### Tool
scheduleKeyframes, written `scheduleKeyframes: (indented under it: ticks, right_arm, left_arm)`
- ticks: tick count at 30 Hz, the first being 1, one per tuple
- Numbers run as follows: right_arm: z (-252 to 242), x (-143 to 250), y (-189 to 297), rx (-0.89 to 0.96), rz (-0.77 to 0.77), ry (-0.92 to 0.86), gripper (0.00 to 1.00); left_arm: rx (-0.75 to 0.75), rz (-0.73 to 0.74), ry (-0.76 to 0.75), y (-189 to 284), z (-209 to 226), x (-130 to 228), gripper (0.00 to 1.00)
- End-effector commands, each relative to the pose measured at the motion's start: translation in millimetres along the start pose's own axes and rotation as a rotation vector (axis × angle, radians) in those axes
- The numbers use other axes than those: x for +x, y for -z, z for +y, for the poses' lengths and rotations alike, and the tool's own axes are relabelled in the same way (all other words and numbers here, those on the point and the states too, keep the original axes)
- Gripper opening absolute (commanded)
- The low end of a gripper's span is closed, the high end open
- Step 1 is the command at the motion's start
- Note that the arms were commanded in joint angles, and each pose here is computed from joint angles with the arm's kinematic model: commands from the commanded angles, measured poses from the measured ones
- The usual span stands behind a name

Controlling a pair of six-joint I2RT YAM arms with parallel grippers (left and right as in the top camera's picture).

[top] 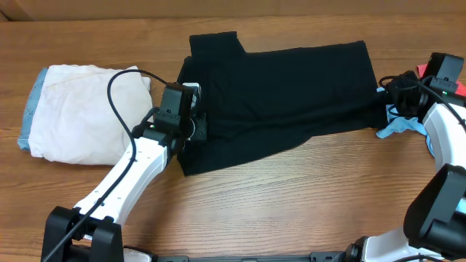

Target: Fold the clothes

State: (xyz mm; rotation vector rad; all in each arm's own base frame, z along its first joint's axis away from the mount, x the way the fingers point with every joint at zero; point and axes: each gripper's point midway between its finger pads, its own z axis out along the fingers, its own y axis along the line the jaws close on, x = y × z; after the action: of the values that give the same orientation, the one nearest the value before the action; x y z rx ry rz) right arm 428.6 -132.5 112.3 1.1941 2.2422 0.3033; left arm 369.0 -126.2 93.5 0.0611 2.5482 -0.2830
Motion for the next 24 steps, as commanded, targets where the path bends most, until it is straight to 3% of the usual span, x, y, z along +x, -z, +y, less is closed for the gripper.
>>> scheduleKeyframes:
  ticks: [1, 5, 10, 14, 19, 21, 24]
  right_arm:
    - [-1.6, -9.8, 1.2, 0.006, -0.023, 0.096, 0.83]
    - [-38.5, 0.9, 6.0, 0.094, 0.065, 0.055, 0.84]
    - [-69.4, 25.1, 12.0, 0.184, 0.179, 0.011, 0.79]
    - [-66.4, 44.5, -1.2, 0.144, 0.236, 0.029, 0.66]
    - [-42.8, 57.6, -14.4, 0.012, 0.283, 0.154, 0.66]
    - [-37.0, 58.2, -14.2, -0.021, 0.289, 0.152, 0.66]
    - [-36.4, 58.0, -13.9, -0.03, 0.291, 0.156, 0.67]
  left_arm:
    - [-0.094, -0.081, 0.005, 6.8, 17.1, -25.8, 1.0]
    - [-0.027, 0.036, 0.04, 23.1, 13.6, -19.2, 1.0]
    - [0.145, 0.325, 0.081, 35.9, -16.9, 45.7, 1.0]
    - [0.096, 0.501, 0.178, 36.5, -17.0, 102.0, 1.0]
    - [-0.01, 0.553, 0.341, 21.2, 2.0, 144.7, 0.88]
    - [-0.016, 0.55, 0.367, 15.7, 4.3, 152.6, 0.87]
    - [-0.062, 0.504, 0.437, 4.6, 13.5, 157.3, 0.76]
